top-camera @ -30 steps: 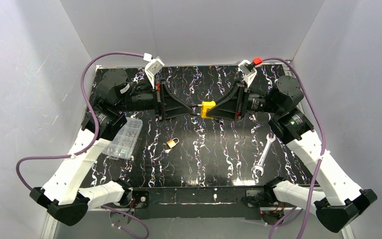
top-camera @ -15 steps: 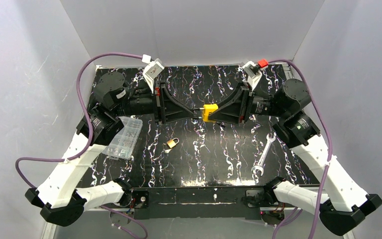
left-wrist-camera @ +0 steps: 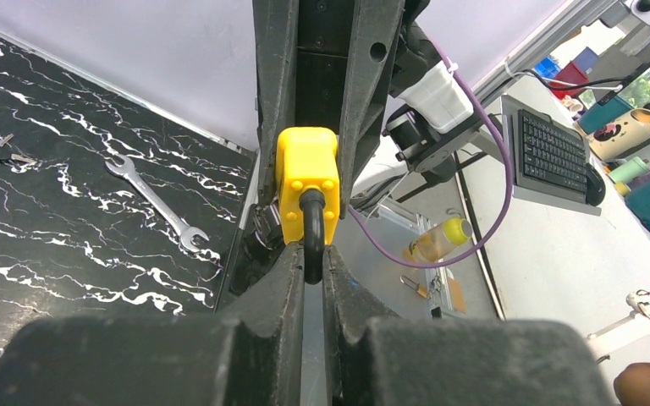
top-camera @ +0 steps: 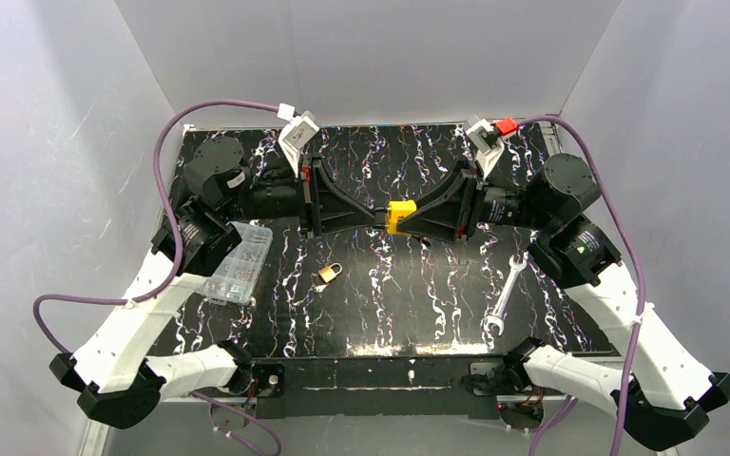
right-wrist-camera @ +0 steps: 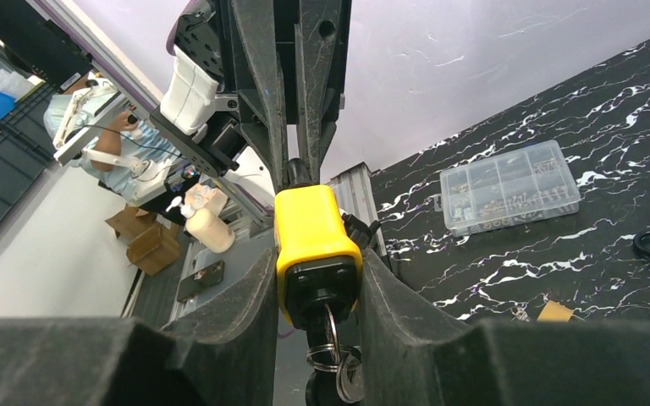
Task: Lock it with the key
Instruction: Lock the lock.
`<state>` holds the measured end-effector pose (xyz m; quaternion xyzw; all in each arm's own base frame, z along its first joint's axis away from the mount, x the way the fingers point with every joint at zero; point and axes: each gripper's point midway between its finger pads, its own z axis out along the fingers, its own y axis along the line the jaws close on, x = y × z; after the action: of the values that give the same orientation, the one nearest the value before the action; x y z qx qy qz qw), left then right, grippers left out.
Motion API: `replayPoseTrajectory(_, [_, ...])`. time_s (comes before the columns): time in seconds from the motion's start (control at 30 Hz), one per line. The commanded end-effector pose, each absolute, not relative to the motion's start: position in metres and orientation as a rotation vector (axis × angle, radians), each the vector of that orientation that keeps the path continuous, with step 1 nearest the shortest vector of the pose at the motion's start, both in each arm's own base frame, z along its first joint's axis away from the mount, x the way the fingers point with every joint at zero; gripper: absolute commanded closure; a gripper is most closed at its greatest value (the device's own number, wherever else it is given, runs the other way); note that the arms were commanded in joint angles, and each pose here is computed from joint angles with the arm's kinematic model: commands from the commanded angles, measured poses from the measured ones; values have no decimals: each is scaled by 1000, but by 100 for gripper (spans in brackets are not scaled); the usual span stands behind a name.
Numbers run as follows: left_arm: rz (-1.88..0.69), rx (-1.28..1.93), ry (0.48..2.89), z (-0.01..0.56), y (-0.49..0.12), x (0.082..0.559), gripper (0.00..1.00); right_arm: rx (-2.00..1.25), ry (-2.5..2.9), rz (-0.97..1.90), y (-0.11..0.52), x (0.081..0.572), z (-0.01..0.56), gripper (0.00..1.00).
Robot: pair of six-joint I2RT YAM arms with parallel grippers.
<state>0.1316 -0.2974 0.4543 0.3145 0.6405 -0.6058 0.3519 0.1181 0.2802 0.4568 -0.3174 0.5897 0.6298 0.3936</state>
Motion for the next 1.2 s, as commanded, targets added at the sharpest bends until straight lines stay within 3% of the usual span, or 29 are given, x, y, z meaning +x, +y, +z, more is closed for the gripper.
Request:
replayPoseTrajectory(0.0, [-1558,793,1825,404,-331,155,100,-891,1287,1656,290,101,499,99])
replayPoseTrajectory(0.7, [-1565,870,1884,394,-348,142,100,-908,1317,1638,303,107,494,99])
replayPoseTrajectory(1.17, [-1328,824,1983,372,-346,162,100,-937,1378,1633,318,103,482,99])
